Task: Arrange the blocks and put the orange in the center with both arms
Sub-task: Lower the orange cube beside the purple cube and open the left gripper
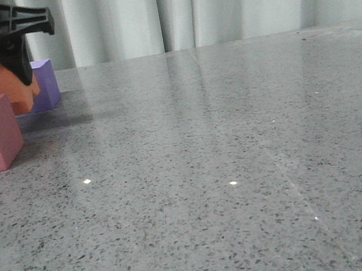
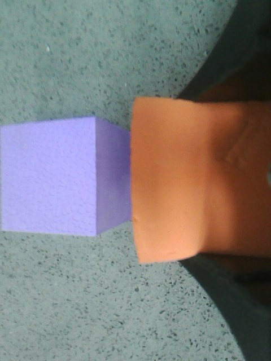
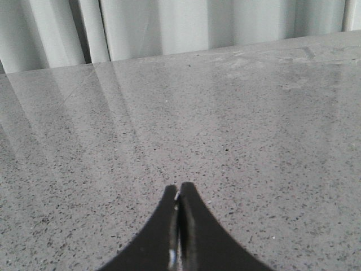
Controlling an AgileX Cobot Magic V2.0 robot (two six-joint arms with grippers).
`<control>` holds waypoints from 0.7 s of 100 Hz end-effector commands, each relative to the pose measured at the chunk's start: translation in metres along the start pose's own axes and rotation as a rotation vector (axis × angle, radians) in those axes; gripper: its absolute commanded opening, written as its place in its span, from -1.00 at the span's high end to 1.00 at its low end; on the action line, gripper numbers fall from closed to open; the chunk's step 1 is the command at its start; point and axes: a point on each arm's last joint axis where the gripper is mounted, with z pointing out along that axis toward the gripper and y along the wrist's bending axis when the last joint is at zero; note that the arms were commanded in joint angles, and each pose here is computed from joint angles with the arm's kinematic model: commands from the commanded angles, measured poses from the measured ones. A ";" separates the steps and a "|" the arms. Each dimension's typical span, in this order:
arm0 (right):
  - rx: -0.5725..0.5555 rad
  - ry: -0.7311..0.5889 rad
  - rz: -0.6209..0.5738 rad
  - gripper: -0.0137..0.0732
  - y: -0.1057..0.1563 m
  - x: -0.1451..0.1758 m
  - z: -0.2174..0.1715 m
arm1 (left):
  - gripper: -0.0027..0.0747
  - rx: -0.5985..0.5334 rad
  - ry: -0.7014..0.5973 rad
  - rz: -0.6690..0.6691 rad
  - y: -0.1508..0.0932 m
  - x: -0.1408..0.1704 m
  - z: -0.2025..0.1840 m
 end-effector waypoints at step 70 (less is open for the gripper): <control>-0.018 -0.119 -0.008 0.84 0.002 -0.014 -0.003 | 0.76 0.042 -0.052 0.006 -0.002 -0.009 -0.004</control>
